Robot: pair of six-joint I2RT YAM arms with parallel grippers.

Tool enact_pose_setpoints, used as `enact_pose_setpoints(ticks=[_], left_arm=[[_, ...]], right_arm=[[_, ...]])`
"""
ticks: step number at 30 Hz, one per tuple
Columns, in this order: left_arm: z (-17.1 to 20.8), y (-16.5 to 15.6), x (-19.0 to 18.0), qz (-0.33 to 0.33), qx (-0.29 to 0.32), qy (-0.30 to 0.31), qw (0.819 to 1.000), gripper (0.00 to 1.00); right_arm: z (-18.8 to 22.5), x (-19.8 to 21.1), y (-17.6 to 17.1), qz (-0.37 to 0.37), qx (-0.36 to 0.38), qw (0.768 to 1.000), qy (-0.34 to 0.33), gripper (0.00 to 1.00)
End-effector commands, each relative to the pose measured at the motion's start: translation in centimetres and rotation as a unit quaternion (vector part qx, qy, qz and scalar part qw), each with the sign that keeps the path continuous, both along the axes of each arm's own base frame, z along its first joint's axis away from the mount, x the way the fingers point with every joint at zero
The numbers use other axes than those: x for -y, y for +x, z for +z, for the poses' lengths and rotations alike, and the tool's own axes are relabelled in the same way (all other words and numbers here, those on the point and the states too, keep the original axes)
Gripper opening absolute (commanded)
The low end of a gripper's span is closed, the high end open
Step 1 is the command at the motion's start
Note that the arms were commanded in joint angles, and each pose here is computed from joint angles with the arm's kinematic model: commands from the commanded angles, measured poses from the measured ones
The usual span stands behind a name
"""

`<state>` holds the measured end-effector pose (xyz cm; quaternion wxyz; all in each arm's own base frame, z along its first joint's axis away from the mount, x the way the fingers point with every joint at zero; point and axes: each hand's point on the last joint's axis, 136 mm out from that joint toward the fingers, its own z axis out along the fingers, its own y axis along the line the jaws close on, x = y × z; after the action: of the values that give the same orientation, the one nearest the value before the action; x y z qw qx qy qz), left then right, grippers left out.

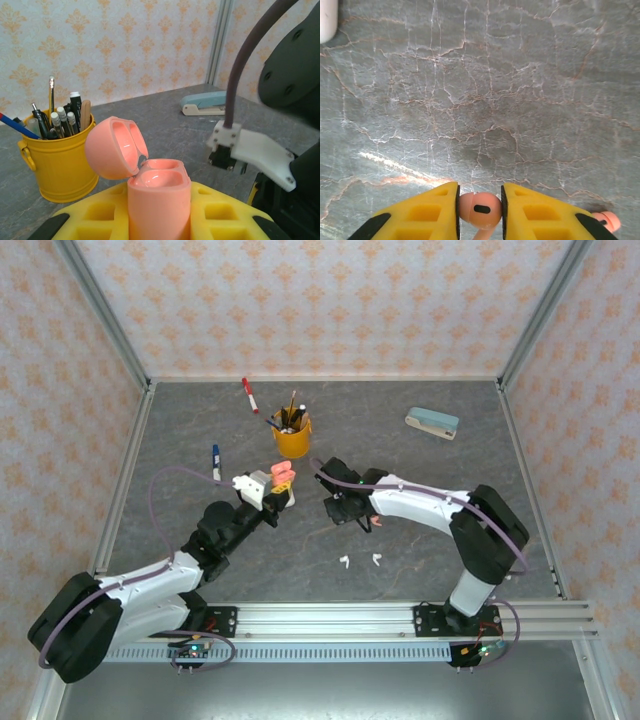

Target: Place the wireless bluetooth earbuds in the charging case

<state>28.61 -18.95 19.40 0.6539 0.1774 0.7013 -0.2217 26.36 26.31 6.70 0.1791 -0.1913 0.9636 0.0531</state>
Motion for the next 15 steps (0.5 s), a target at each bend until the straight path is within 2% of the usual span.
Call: enact_pose_setpoints(ticks=[1,9,15], left_arm=[[1.3,0.3,0.5,-0.011,0.011,-0.010,1.000,0.00],[1.0,0.1,1.7,-0.044,0.008,-0.002,0.999,0.00],[1.3,0.2,2.5,-0.061,0.021,0.003,0.998,0.00]], right_arm=[[2.9,0.8,0.5,-0.009,0.036,0.999,-0.007,0.25],[10.7,0.6,2.2,-0.006,0.115,0.993,0.027,0.25],[17.0,0.1,2.9,-0.005,0.173,0.982,0.078,0.25]])
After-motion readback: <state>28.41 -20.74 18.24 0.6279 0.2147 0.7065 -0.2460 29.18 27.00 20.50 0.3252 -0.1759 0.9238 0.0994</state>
